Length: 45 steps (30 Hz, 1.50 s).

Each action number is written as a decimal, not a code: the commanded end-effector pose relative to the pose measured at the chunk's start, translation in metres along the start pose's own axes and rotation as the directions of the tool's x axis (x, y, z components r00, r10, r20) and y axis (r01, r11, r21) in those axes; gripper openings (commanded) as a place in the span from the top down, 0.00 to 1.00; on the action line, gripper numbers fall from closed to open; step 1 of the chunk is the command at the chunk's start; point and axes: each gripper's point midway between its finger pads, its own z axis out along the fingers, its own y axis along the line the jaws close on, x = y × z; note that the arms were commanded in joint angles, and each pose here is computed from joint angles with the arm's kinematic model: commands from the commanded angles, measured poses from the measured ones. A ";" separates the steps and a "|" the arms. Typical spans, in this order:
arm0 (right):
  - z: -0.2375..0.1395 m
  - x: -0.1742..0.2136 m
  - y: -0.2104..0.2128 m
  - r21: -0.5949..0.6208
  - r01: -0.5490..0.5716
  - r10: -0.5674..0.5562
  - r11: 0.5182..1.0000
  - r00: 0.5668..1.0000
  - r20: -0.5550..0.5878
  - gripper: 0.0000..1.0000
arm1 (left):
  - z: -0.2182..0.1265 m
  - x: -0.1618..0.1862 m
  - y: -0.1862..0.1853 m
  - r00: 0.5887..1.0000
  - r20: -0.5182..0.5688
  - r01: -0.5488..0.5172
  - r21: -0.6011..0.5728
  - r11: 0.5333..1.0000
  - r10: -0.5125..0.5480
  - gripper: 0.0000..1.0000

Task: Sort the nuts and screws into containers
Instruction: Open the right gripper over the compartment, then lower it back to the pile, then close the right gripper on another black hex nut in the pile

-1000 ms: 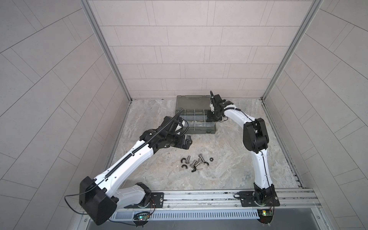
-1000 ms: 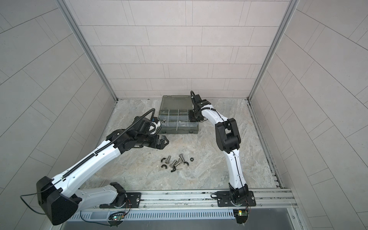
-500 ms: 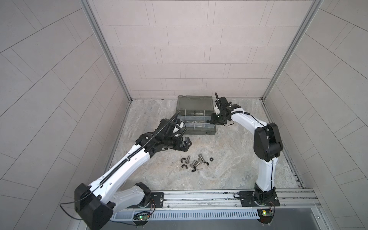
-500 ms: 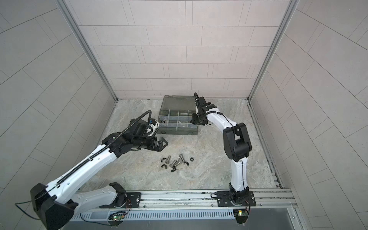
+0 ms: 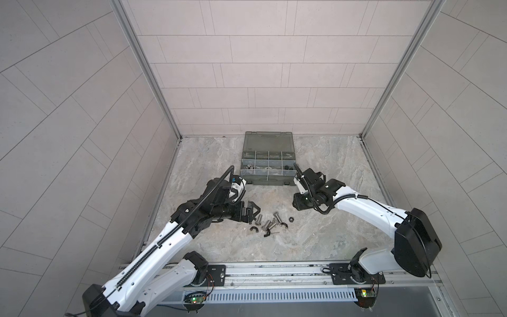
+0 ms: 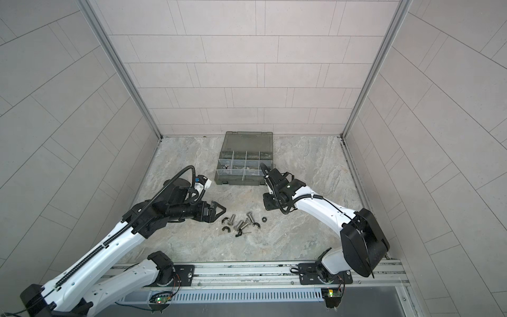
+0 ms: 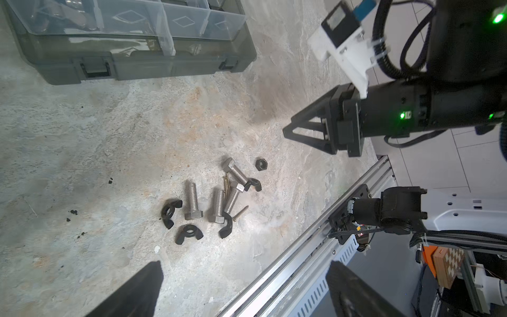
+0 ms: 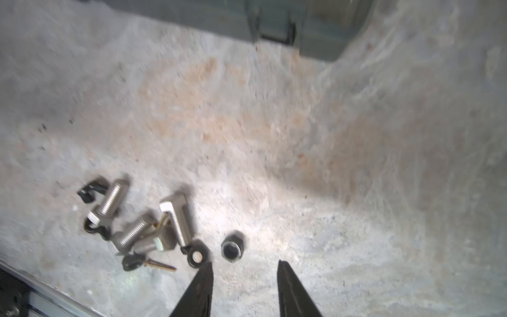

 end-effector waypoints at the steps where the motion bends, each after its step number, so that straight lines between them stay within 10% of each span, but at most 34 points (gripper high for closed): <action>1: 0.005 0.008 -0.004 0.028 -0.025 0.025 0.999 0.999 0.027 0.60 | 0.002 0.003 0.002 1.000 0.002 0.017 0.005 1.000 -0.017 0.00; 45: 0.063 0.037 0.016 0.098 0.087 -0.074 0.991 0.989 -0.127 0.76 | -0.003 0.011 0.013 1.000 0.020 0.021 -0.042 0.999 -0.021 0.00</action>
